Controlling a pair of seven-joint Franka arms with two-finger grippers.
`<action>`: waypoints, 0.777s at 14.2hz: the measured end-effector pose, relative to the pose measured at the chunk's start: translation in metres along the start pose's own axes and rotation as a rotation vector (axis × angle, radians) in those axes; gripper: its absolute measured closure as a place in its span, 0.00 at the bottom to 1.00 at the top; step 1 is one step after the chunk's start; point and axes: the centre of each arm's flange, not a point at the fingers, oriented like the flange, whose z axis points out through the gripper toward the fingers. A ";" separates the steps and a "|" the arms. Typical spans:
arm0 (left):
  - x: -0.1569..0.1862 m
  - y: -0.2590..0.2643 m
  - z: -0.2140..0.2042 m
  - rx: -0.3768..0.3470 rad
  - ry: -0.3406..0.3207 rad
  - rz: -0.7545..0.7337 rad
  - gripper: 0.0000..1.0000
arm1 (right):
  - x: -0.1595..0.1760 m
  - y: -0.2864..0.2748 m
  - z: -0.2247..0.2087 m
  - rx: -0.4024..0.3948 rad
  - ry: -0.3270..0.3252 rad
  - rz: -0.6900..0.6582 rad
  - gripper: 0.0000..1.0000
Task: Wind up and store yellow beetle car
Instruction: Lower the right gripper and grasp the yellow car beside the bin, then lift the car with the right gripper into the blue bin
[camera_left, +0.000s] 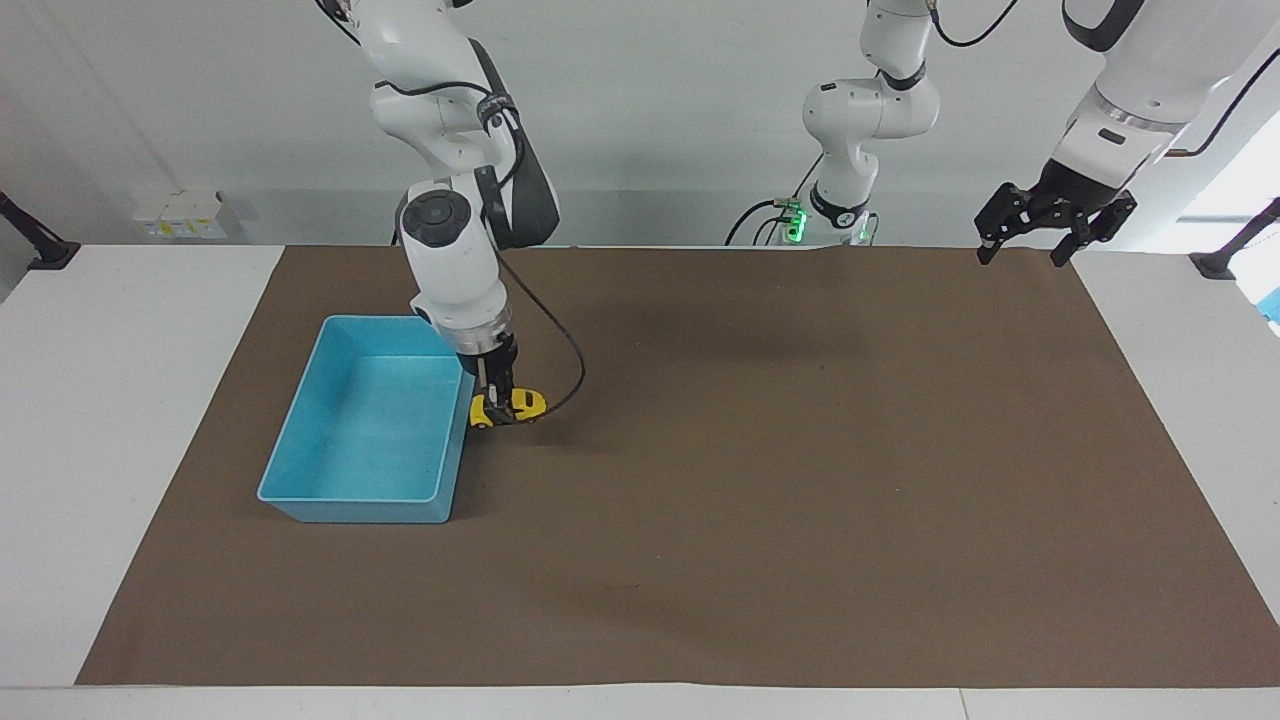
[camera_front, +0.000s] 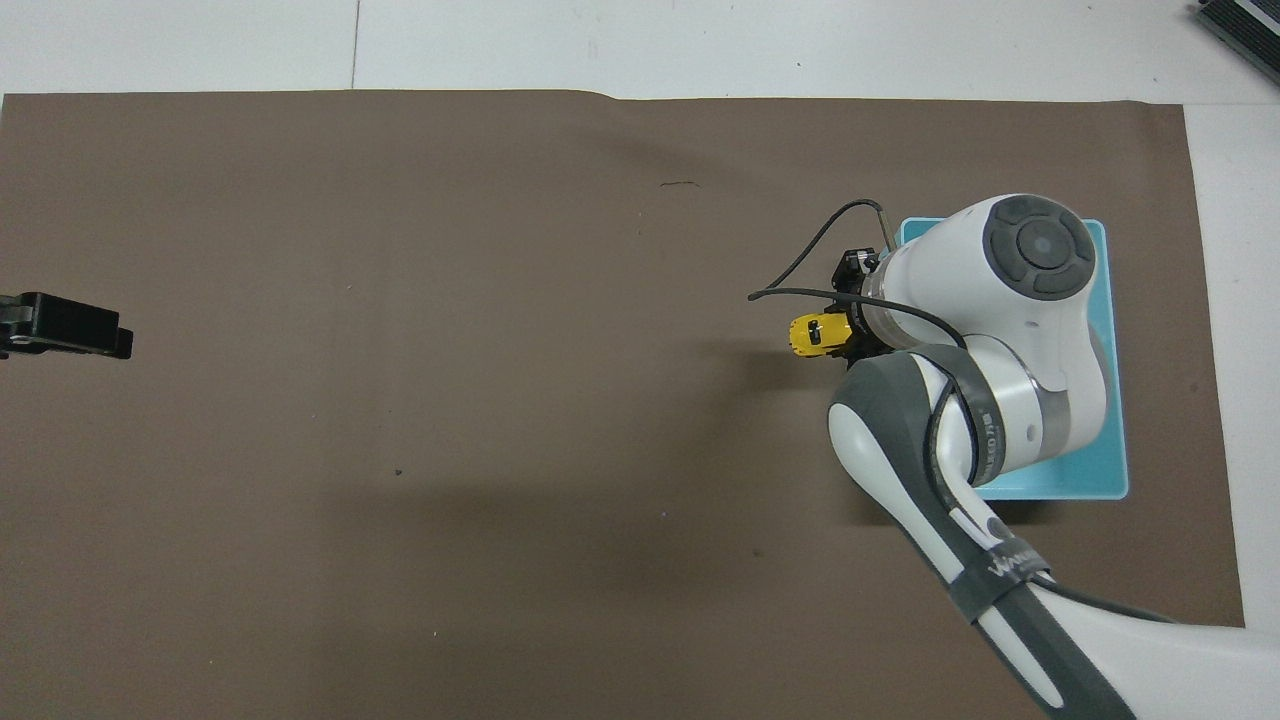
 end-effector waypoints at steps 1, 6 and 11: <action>0.000 0.000 0.000 0.000 0.000 0.000 0.00 | 0.000 0.002 -0.013 -0.006 0.002 -0.025 0.55; 0.000 0.000 0.000 0.000 0.000 0.000 0.00 | -0.002 0.002 -0.063 0.002 0.003 -0.171 0.55; 0.000 0.000 0.000 0.000 0.000 0.000 0.00 | 0.004 0.010 -0.098 0.015 0.009 -0.400 0.55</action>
